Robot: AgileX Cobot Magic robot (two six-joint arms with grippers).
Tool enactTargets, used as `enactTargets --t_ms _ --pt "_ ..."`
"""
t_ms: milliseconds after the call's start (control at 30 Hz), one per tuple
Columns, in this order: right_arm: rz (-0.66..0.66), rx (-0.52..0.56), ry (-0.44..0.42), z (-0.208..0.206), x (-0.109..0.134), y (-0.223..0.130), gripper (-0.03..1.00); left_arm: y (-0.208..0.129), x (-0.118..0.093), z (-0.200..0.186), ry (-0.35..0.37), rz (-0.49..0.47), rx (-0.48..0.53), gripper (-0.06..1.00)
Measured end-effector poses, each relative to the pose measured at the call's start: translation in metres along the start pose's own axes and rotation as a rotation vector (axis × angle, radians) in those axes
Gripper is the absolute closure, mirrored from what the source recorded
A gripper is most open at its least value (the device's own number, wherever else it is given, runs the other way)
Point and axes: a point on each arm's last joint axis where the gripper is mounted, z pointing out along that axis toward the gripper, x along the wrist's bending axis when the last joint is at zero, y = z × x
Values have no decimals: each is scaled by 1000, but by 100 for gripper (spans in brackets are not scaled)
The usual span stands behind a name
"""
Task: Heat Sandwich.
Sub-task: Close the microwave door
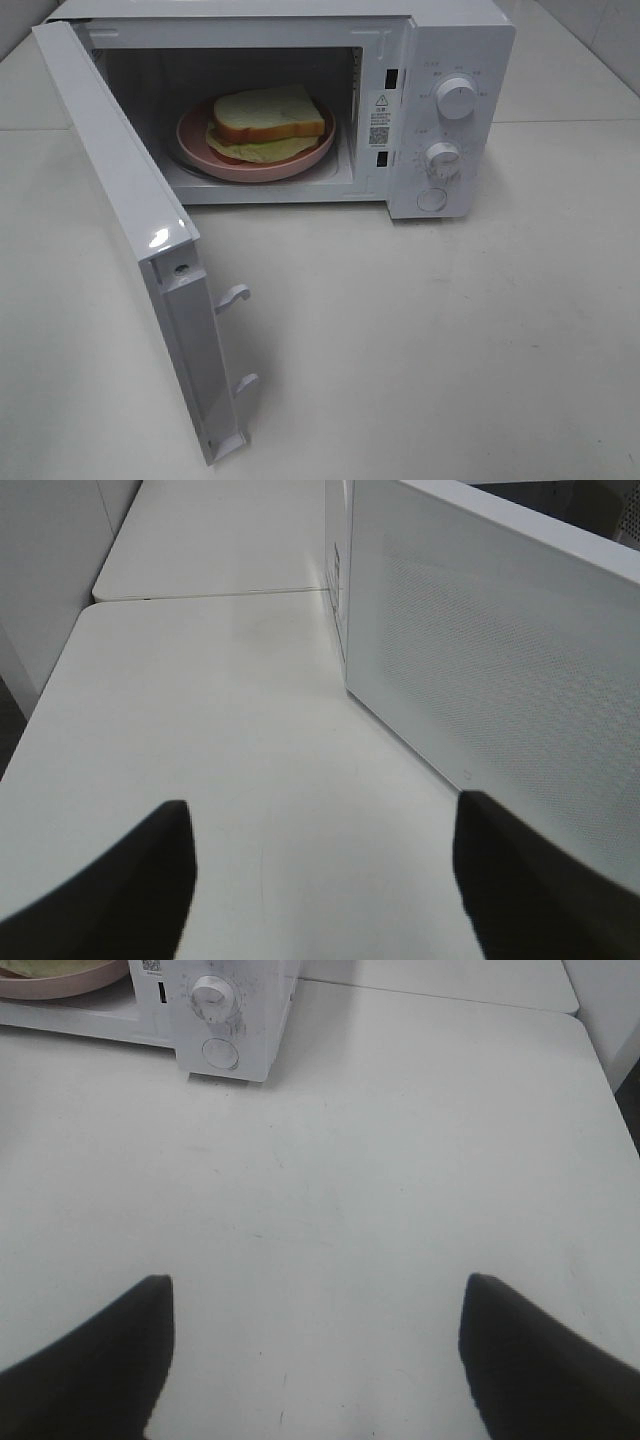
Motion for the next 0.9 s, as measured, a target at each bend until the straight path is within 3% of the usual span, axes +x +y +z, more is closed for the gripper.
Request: enactTargets --t_ms 100,133,233,267,400,567,900 --pt "0 0 0 0 0 0 21 9 1 10 2 -2 -11 40" --pt "0 0 0 0 0 0 21 9 1 10 2 -2 -11 40" --pt "0 0 0 0 0 0 21 16 1 18 4 -4 -22 57" --pt "0 0 0 0 0 0 21 16 1 18 4 -4 -22 57" --pt "0 0 0 0 0 0 21 21 3 46 9 -9 6 86" --pt "0 0 0 0 0 0 21 16 4 74 13 2 43 93" --pt "0 0 0 0 0 0 21 2 7 118 29 28 4 94"
